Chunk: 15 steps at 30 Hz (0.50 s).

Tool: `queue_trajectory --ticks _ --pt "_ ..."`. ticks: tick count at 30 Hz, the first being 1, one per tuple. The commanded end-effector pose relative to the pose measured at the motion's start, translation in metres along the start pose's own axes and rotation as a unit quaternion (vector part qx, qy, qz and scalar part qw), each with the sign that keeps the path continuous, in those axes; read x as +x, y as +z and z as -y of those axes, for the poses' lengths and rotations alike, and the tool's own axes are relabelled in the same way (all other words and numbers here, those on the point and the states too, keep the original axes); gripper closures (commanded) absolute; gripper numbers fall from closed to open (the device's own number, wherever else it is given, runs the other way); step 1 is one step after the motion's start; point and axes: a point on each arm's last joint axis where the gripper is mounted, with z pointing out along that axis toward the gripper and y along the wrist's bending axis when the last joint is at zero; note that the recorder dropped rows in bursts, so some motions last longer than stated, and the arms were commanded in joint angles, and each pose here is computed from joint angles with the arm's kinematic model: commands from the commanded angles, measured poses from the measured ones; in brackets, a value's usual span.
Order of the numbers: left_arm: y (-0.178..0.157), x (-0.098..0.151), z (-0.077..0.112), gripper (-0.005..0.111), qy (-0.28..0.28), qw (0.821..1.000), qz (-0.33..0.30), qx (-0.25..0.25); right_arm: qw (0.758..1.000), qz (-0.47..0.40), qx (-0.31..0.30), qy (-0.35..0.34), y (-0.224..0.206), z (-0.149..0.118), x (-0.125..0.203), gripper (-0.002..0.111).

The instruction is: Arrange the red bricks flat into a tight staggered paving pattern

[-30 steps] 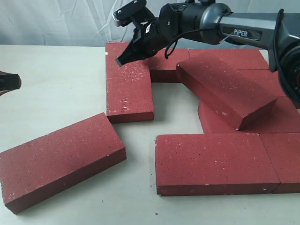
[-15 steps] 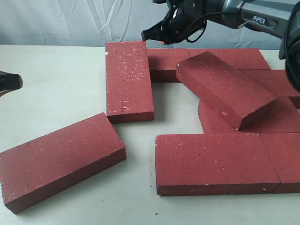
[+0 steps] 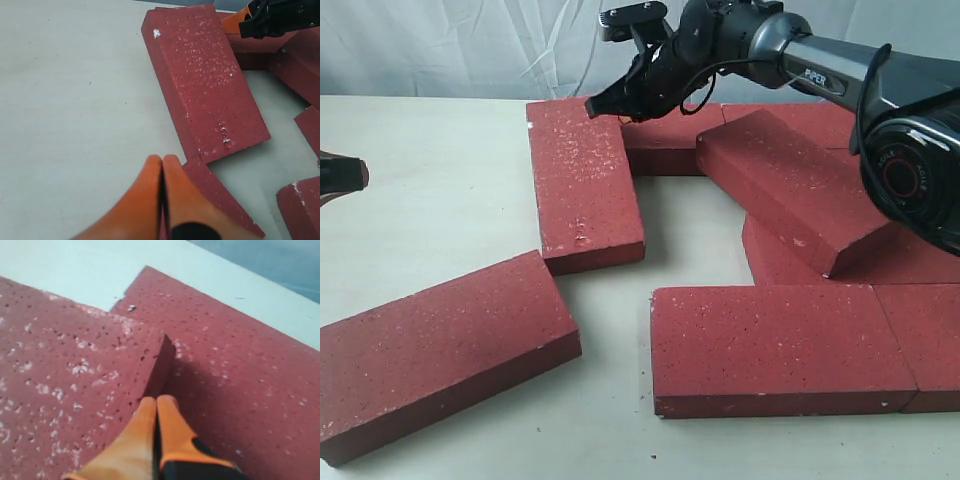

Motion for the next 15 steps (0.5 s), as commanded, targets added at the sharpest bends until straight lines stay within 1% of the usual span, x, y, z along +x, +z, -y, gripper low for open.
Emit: queue_trajectory --ticks 1,3,5,11,13,14,15 --pt "-0.001 0.001 0.0 0.107 -0.006 1.0 0.004 0.001 0.996 0.034 -0.062 -0.058 -0.007 -0.018 -0.01 0.109" --pt "-0.001 0.001 0.0 0.107 -0.006 1.0 0.004 0.001 0.992 0.051 -0.076 -0.086 -0.014 -0.027 -0.017 0.109" --pt "-0.001 0.0 0.0 0.107 -0.006 1.0 0.005 0.001 0.99 0.058 -0.085 -0.098 -0.02 -0.031 -0.021 0.109" --pt "-0.001 0.0 0.0 0.107 -0.006 1.0 0.006 0.0 0.982 0.021 -0.134 -0.13 -0.04 -0.045 -0.021 0.109" --pt "-0.001 0.0 -0.001 0.107 -0.002 1.0 0.006 -0.002 0.983 -0.004 -0.122 -0.134 -0.048 -0.042 -0.021 0.109" --pt "-0.001 0.0 -0.001 0.107 0.0 1.0 0.006 -0.003 0.988 -0.024 -0.096 -0.121 -0.052 -0.038 -0.02 0.109" --pt "-0.001 0.0 -0.001 0.107 0.001 1.0 0.005 -0.004 0.993 -0.041 -0.063 -0.091 -0.054 -0.032 -0.019 0.109"
